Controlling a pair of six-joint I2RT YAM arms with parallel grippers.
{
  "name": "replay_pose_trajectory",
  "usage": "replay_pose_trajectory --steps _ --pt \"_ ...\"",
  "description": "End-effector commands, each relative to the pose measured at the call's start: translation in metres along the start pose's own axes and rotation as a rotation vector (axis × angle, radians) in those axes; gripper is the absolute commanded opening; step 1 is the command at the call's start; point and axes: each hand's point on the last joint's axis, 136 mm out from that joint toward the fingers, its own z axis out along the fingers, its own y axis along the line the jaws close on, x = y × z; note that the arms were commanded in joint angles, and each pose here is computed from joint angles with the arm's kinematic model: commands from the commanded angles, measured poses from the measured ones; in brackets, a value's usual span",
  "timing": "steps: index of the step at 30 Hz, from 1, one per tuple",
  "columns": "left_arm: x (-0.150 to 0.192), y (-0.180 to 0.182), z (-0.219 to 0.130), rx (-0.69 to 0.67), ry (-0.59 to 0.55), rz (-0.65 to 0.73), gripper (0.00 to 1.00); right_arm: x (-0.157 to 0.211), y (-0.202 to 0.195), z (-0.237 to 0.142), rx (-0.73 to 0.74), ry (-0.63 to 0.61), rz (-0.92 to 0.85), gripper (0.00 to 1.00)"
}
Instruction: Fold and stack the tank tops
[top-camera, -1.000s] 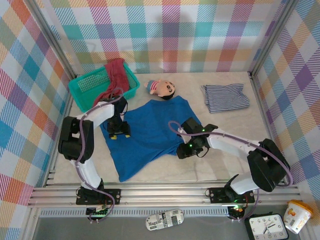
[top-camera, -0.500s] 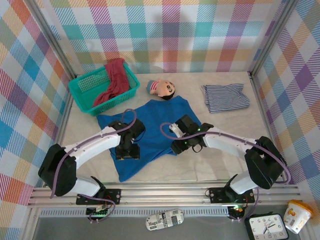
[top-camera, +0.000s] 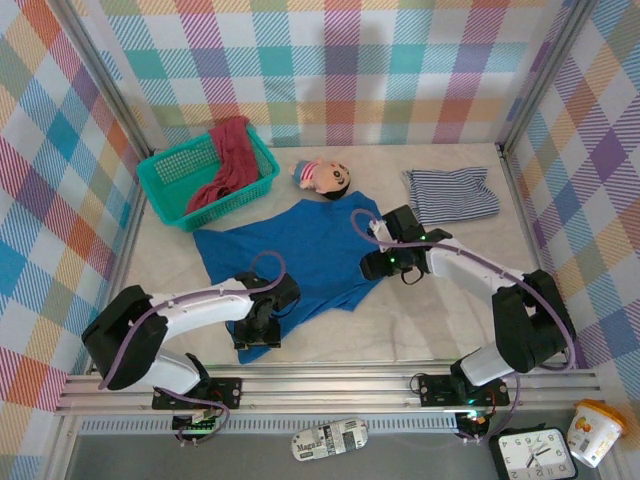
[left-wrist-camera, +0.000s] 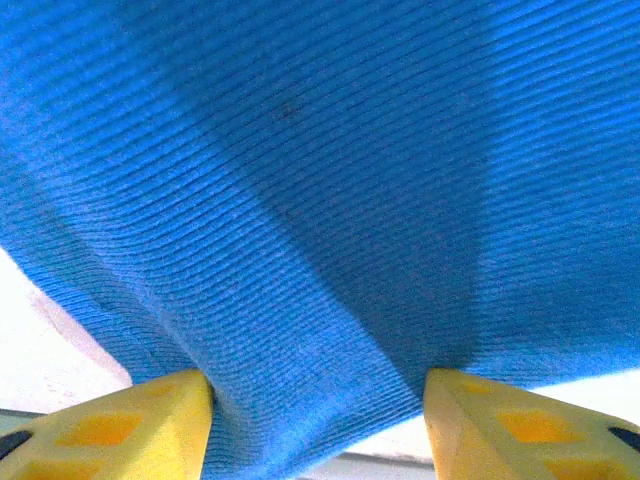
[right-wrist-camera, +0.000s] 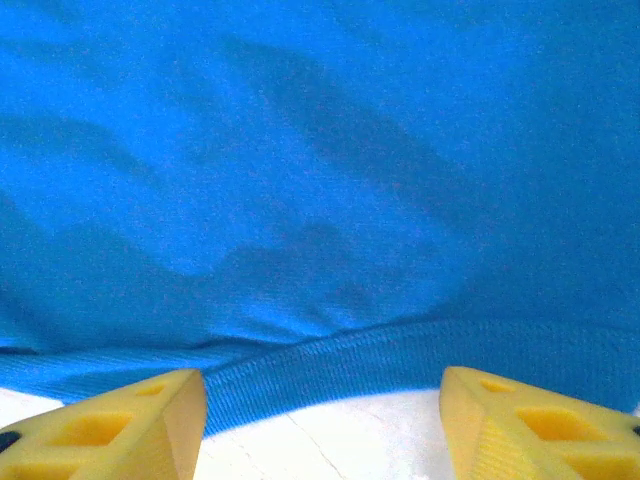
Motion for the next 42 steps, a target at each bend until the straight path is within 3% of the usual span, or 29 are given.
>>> replay_pose_trajectory --steps 1,7,12,19,24,28,32,34,38,42 --pt "0.010 0.011 0.007 -0.058 0.035 -0.024 0.54 -0.022 0.007 0.016 -0.073 -0.012 0.038 0.62" --pt "0.007 0.014 -0.016 -0.034 -0.013 -0.011 0.55 -0.006 0.000 0.046 -0.087 0.139 0.164 0.57" --pt "-0.022 -0.006 -0.047 0.061 -0.092 -0.002 0.58 0.040 -0.001 0.049 -0.072 0.250 0.264 0.57" --pt "-0.074 -0.017 -0.026 0.093 -0.156 -0.047 0.58 0.105 -0.017 0.038 0.058 0.365 0.443 0.57" --pt "-0.053 -0.040 -0.001 0.090 -0.025 0.044 0.58 0.136 -0.024 0.017 0.148 0.419 0.559 0.57" --pt "-0.026 -0.042 0.013 0.087 0.057 0.068 0.58 0.144 -0.030 -0.004 0.217 0.412 0.625 0.58" --pt "0.001 -0.028 0.022 0.059 0.125 0.090 0.57 0.174 -0.036 -0.023 0.262 0.448 0.726 0.58" --pt "0.009 -0.035 0.019 0.117 0.139 0.116 0.57 0.186 -0.039 -0.032 0.282 0.446 0.762 0.58" --pt "0.004 -0.038 -0.001 0.132 0.108 0.160 0.58 0.167 -0.042 -0.047 0.257 0.341 0.770 0.58" --pt "-0.026 -0.040 -0.034 0.133 0.030 0.180 0.60 0.098 -0.032 -0.059 0.124 0.155 0.570 0.63"
